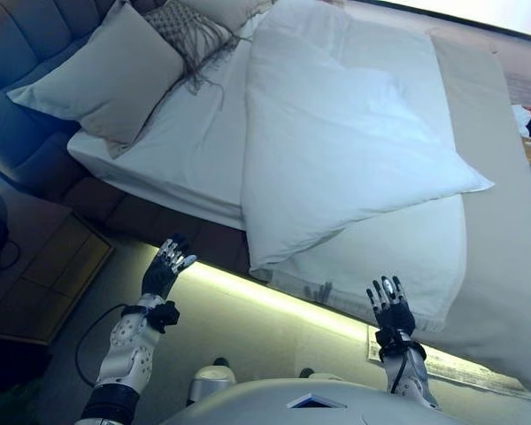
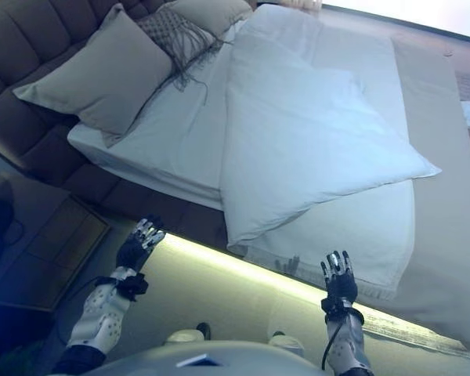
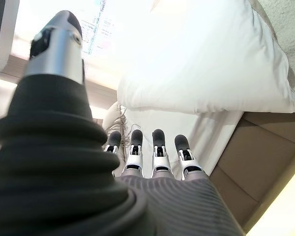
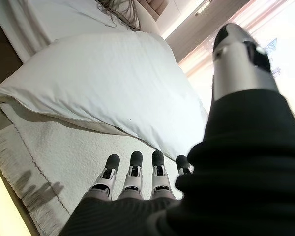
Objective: Make the bed neatly
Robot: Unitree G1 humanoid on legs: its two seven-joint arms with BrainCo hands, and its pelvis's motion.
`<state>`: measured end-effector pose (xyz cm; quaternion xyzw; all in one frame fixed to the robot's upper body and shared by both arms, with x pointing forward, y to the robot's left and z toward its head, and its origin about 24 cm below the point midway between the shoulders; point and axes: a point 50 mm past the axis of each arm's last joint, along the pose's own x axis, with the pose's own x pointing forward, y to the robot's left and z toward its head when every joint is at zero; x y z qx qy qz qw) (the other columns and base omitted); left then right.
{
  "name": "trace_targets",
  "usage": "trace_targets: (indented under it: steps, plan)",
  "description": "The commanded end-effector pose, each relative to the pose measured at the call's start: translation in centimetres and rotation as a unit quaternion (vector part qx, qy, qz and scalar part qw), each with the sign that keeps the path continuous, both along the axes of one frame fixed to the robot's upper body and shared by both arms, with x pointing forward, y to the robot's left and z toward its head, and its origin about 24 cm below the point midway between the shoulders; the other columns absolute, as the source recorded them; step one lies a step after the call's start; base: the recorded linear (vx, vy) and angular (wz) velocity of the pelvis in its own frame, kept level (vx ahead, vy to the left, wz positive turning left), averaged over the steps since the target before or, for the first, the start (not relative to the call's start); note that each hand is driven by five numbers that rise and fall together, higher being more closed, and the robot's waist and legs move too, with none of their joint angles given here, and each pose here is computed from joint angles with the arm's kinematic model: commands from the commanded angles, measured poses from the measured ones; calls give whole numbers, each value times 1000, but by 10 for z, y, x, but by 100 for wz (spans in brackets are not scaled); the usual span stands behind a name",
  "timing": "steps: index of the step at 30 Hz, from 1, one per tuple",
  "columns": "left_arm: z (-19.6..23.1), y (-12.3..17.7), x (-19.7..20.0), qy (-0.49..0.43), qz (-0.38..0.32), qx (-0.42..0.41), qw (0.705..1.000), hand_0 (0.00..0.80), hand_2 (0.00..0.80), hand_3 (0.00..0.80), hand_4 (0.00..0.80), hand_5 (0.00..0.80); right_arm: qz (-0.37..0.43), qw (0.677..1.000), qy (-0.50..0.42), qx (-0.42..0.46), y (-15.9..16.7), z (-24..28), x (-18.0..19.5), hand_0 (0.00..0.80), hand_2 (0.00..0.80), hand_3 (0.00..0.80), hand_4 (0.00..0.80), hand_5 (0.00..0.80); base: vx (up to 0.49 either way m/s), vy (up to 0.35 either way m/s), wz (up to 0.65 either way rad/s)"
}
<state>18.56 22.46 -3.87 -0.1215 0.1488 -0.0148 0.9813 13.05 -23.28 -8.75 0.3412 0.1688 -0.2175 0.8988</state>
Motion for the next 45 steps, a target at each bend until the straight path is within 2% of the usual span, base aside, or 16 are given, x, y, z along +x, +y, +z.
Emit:
trace_targets:
  steps: [1,9,17,27,34,45]
  plan:
    - [17,0,11,-44,-20,8,999,0,0,0,0,0,7,998,-61,-20,-9,20,17,0,0,0,0,0,52,167,8]
    - [17,6,13,-40,-21,27,999,0,0,0,0,0,0,997,-82,6,4,22,27,0,0,0,0,0,37,194,20]
    - [19,12,14,-37,8,16,999,0,0,0,0,0,55,995,-88,-1,17,25,34,0,0,0,0,0,121,85,22]
    - [19,19,10,-33,15,17,999,0,0,0,0,0,56,995,-80,8,14,22,35,0,0,0,0,0,255,-292,1]
    - [6,26,-18,7,33,-1,999,0,0,0,0,0,66,996,-52,12,10,20,21,0,0,0,0,0,331,-394,17]
    - [3,2,-16,-7,-13,-25,1000,0,0,0,0,0,53,997,-50,-15,-10,23,31,0,0,0,0,0,164,-341,-10]
